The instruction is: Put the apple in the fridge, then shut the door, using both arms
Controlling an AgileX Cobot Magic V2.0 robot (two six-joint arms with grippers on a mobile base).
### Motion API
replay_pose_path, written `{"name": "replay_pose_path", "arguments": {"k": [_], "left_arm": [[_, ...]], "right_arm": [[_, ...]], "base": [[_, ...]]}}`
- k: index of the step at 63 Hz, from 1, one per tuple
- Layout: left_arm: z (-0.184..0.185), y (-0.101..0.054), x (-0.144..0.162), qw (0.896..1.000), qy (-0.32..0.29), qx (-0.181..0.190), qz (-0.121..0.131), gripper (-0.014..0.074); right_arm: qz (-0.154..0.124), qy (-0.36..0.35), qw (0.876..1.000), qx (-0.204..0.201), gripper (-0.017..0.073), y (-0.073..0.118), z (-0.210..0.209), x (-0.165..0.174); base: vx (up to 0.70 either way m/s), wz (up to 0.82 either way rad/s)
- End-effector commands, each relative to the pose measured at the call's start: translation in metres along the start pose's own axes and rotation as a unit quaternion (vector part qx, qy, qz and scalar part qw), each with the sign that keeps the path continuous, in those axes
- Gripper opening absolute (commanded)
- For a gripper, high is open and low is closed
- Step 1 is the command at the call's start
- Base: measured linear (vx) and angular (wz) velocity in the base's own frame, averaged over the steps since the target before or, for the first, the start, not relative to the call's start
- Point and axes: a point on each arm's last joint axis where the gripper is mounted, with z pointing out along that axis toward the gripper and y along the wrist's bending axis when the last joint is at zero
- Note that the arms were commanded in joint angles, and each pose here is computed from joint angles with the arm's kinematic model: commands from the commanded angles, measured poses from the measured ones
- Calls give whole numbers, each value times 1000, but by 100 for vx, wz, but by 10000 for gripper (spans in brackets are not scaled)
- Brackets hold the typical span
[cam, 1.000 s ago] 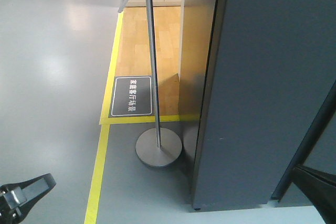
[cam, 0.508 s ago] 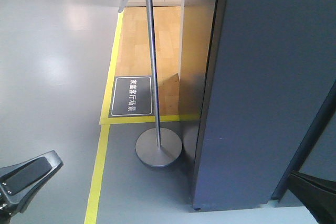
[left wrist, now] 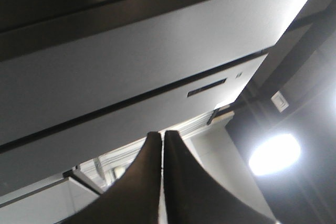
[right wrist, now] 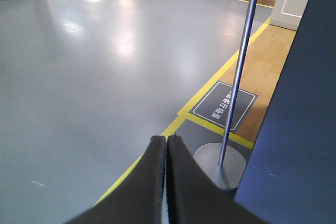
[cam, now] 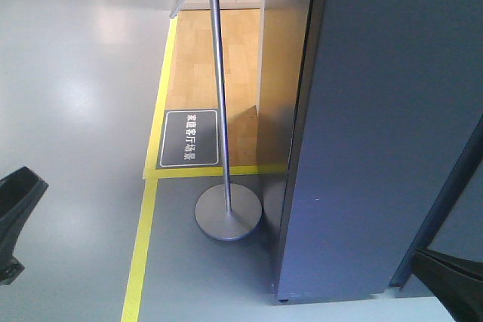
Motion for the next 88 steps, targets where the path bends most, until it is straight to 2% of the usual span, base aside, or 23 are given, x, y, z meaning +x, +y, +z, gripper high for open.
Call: {"name": "replay_pose_path", "arguments": {"k": [1, 3, 9, 14, 16, 17, 19, 20, 24, 25, 27, 28, 31, 35, 38, 43, 48, 57, 59, 65, 72, 80, 88], "left_arm": [[3, -12, -4, 999, -10, 44, 5, -7], [3, -12, -4, 999, -12, 43, 18, -7], [1, -9, -3, 995, -15, 36, 96, -6], [-2, -3, -3, 982, -27, 16, 187, -6], [-3, 1, -4, 972, -34, 1, 231, -6], [-4, 3, -4, 965, -37, -5, 258, -6], [-5, 6, -5, 954, -41, -21, 296, -6], [-7, 9, -4, 944, -41, -33, 325, -6], [-10, 17, -4, 914, -36, -62, 399, -6], [-12, 20, -3, 902, -33, -73, 424, -6], [-14, 23, -3, 887, -29, -86, 453, -6], [-15, 26, -2, 876, -26, -94, 473, -6], [-19, 31, -2, 849, -22, -114, 516, -6], [-25, 37, -2, 830, -28, -136, 540, -6], [-30, 41, -3, 821, -41, -153, 549, -6], [-36, 48, -5, 822, -59, -184, 536, -6], [-37, 50, -7, 818, -54, -203, 535, -6], [-41, 60, -9, 796, -29, -258, 547, -6], [-42, 61, -9, 795, -26, -263, 546, -6], [-41, 60, -9, 795, -26, -260, 547, -6], [-37, 54, -7, 806, -36, -226, 546, -6], [-39, 54, -12, 817, -69, -243, 519, -6], [-39, 54, -12, 817, -71, -244, 518, -6]], "right_arm": [[5, -27, 1000, 5, -3, -2, -2, -11], [6, -26, 1000, 3, -3, -1, -2, -11], [6, -27, 1000, 4, -3, -1, -2, -11], [6, -27, 1000, 4, -3, -1, -2, -11], [6, -27, 1000, 4, -3, -1, -2, -11], [6, -27, 1000, 4, -3, -1, -2, -11], [6, -27, 1000, 4, -3, -1, -2, -11], [6, -27, 1000, 4, -3, -1, -2, -11], [6, -27, 1000, 4, -3, -1, -2, -11], [6, -27, 1000, 4, -3, -1, -2, -11], [6, -27, 1000, 4, -3, -1, -2, -11], [6, -27, 1000, 4, -3, -1, -2, -11], [6, -27, 1000, 4, -3, -1, -2, -11], [6, -27, 1000, 4, -3, -1, -2, -11], [6, -27, 1000, 4, -3, -1, -2, -11], [6, -27, 1000, 4, -3, -1, -2, -11], [5, -26, 1000, 4, -3, -1, -2, -11], [5, -26, 1000, 4, -3, -1, -2, -11], [5, -26, 1000, 4, -3, -1, -2, -11], [5, -26, 1000, 4, -3, -1, -2, -11], [5, -26, 1000, 4, -3, -1, -2, -11], [6, -27, 1000, 4, -3, -1, -2, -11], [6, -26, 1000, 3, -3, -1, -2, -11]], "base": [[0, 0], [0, 0], [0, 0], [0, 0], [0, 0], [0, 0], [0, 0], [0, 0], [0, 0], [0, 0], [0, 0], [0, 0], [0, 0], [0, 0], [0, 0], [0, 0], [0, 0], [0, 0], [0, 0], [0, 0], [0, 0], [0, 0], [0, 0]]}}
